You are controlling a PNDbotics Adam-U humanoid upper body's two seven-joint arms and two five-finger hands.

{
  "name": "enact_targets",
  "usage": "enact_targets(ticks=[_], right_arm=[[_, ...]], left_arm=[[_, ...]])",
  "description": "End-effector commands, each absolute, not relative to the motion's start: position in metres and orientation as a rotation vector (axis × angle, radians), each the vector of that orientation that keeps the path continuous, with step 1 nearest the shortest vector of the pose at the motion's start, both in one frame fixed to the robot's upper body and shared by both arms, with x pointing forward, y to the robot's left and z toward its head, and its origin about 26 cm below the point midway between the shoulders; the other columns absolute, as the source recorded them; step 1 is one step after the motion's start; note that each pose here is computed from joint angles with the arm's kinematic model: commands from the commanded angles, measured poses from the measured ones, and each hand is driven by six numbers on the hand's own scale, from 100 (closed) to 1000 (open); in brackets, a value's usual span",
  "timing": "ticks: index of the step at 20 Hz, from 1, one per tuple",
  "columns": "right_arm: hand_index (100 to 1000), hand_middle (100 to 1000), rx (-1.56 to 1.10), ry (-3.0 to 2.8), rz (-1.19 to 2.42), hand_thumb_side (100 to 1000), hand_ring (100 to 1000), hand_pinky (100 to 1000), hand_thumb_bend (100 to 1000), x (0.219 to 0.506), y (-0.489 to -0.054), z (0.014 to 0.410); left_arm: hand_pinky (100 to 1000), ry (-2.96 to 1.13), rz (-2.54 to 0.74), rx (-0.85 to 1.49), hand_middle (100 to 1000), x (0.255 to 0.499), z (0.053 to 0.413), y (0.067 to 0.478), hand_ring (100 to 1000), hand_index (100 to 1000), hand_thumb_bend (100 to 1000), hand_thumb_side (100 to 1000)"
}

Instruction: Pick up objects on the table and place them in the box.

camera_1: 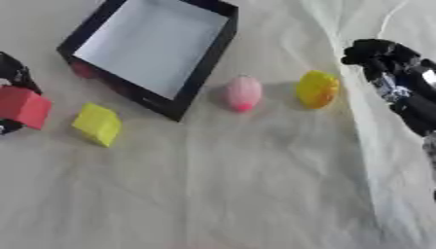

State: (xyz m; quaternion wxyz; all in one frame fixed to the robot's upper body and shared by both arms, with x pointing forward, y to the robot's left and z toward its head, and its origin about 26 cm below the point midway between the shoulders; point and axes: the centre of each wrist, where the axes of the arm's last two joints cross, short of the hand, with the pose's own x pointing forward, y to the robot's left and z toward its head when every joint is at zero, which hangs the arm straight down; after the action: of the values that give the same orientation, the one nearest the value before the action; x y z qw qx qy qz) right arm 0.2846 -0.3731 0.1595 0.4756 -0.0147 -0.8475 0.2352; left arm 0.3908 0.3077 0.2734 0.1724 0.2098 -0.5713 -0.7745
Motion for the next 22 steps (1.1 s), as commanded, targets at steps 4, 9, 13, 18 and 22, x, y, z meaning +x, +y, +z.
enact_targets(ticks=[4, 9, 13, 18, 22], right_arm=[[839, 778, -0.044, -2.108, 0.609, 509, 829, 1000, 100, 0.284, -0.379, 0.178], [839, 779, -0.017, -2.135, 0.6, 520, 829, 1000, 100, 0.287, -0.379, 0.187], [841, 783, 0.013, -2.182, 0.572, 523, 831, 1000, 100, 0.29, -0.38, 0.202], [841, 786, 0.041, -2.225, 0.529, 523, 833, 1000, 100, 0.293, -0.379, 0.218], [841, 787, 0.049, -2.238, 0.499, 523, 835, 1000, 100, 0.294, -0.379, 0.225]], left_arm=[[631, -1.855, -2.242, 0.65, 482, 0.383, 0.335, 0.29, 540, 639, 263, 181], [629, -1.895, -2.248, 0.605, 484, 0.41, 0.351, 0.271, 542, 636, 267, 188], [631, -1.887, -2.228, 0.571, 482, 0.442, 0.353, 0.268, 540, 635, 223, 184], [632, -1.844, -2.21, 0.538, 481, 0.471, 0.345, 0.274, 539, 634, 184, 188], [633, -1.827, -2.208, 0.522, 481, 0.485, 0.338, 0.269, 539, 634, 165, 186]])
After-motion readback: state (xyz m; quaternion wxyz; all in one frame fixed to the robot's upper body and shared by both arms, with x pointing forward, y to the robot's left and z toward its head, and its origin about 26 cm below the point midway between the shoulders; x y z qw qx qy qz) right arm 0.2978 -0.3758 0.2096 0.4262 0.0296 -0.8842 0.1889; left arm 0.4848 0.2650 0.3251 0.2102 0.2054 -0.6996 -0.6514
